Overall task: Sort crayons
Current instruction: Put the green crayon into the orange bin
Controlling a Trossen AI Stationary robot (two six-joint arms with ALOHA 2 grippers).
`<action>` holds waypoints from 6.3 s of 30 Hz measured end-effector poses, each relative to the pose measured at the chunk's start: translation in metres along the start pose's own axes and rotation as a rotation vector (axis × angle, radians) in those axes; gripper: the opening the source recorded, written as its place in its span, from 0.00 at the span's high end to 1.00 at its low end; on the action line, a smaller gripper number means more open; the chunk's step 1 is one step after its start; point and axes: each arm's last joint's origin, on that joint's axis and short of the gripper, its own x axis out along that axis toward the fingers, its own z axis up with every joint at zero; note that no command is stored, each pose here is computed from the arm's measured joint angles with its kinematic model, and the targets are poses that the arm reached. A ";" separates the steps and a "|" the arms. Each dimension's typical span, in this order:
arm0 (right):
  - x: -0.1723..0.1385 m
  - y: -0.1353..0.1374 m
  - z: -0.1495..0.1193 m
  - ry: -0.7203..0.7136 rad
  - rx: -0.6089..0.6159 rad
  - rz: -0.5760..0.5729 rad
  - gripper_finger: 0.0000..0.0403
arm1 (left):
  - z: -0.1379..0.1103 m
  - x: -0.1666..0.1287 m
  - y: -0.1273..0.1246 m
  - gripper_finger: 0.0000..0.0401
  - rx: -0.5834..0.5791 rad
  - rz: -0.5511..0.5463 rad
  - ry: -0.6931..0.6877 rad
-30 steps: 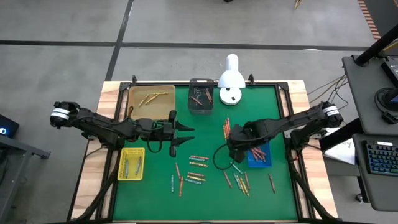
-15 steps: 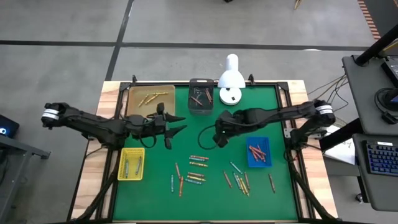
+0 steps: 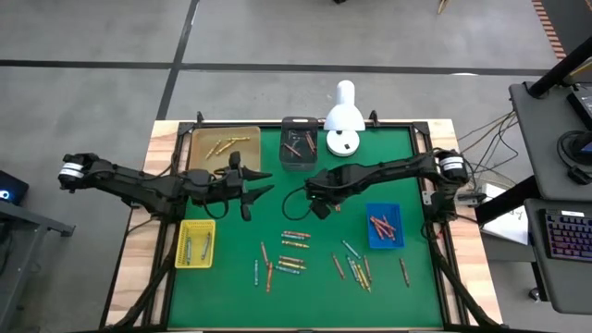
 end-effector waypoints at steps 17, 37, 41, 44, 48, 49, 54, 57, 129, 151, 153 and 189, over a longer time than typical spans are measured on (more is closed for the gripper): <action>0.024 0.000 0.005 0.005 0.003 -0.088 0.80 | -0.001 0.001 0.000 0.67 0.002 0.000 0.005; 0.027 0.004 0.009 -0.041 0.023 -0.061 0.68 | -0.005 0.004 -0.002 0.67 0.009 -0.001 0.023; 0.028 0.003 0.008 -0.050 0.022 -0.076 0.68 | -0.005 0.004 -0.002 0.67 0.009 -0.001 0.023; 0.028 0.003 0.008 -0.050 0.027 -0.076 0.68 | -0.005 0.004 -0.002 0.67 0.009 -0.001 0.024; 0.030 0.002 0.006 -0.042 0.026 -0.083 0.68 | -0.005 0.004 -0.002 0.67 0.009 -0.001 0.024; 0.030 0.002 0.005 -0.042 0.029 -0.083 0.68 | -0.005 0.004 -0.002 0.67 0.009 -0.001 0.023; 0.035 0.000 0.002 -0.029 0.042 -0.096 0.69 | -0.005 0.004 -0.002 0.67 0.009 -0.001 0.024; 0.038 -0.001 -0.001 -0.020 0.046 -0.104 0.70 | -0.005 0.004 -0.002 0.67 0.009 -0.001 0.023; 0.059 -0.005 -0.005 -0.110 0.055 -0.060 0.69 | -0.005 0.004 -0.002 0.67 0.010 -0.001 0.027; 0.070 -0.001 -0.005 -0.186 0.054 0.039 0.93 | -0.005 0.004 -0.002 0.67 -0.033 -0.001 0.027; 0.070 -0.001 -0.005 -0.188 0.052 0.040 0.95 | -0.005 0.004 -0.002 0.67 -0.039 -0.001 0.027; -0.086 0.037 -0.040 -1.415 -0.452 0.864 0.97 | -0.045 0.026 -0.028 0.67 -0.182 -0.406 -0.128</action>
